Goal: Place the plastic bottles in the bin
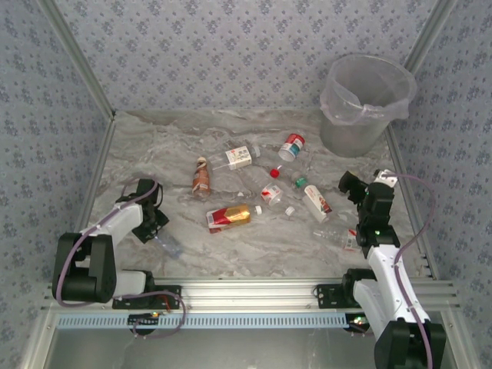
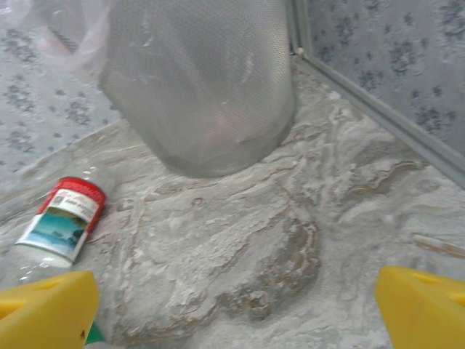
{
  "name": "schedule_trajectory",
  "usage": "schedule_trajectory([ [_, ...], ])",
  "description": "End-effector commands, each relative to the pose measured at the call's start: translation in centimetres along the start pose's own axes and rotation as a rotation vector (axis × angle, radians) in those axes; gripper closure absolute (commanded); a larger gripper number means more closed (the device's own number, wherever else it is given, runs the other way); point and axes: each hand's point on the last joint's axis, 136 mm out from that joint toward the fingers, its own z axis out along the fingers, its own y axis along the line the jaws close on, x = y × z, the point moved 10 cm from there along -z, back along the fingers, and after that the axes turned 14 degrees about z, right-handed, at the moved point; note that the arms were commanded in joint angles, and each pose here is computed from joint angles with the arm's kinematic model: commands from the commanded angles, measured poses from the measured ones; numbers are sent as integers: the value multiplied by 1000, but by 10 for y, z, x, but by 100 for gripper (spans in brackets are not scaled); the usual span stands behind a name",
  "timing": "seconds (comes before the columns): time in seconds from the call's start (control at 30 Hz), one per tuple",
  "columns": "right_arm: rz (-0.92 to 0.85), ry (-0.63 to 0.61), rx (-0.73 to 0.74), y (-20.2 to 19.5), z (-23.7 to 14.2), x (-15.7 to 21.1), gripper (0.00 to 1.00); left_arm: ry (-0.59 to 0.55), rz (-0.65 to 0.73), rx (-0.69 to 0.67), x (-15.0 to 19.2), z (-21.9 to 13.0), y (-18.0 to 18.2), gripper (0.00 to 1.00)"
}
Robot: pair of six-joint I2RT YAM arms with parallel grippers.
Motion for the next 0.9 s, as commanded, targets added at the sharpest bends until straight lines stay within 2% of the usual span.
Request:
schedule_trajectory([
  [0.0, -23, 28, -157, 15, -3, -4, 0, -70, 24, 180, -11, 1, -19, 46],
  [0.17, -22, 70, -121, 24, -5, -9, 0, -127, 57, 217, -15, -11, -20, 50],
  [0.4, -23, 127, -250, 52, -7, -3, 0, -205, 101, 302, -19, -38, -28, 55],
  [0.57, -72, 203, -306, 82, -6, 13, 0, -310, 110, 351, -30, -73, -31, 57],
  [0.73, -188, 395, -532, 134, -9, 34, 0, -453, 170, 558, -46, -124, -50, 58],
  [0.87, -276, 545, -639, 180, -13, 44, 0, -559, 262, 708, -48, -165, -75, 59],
])
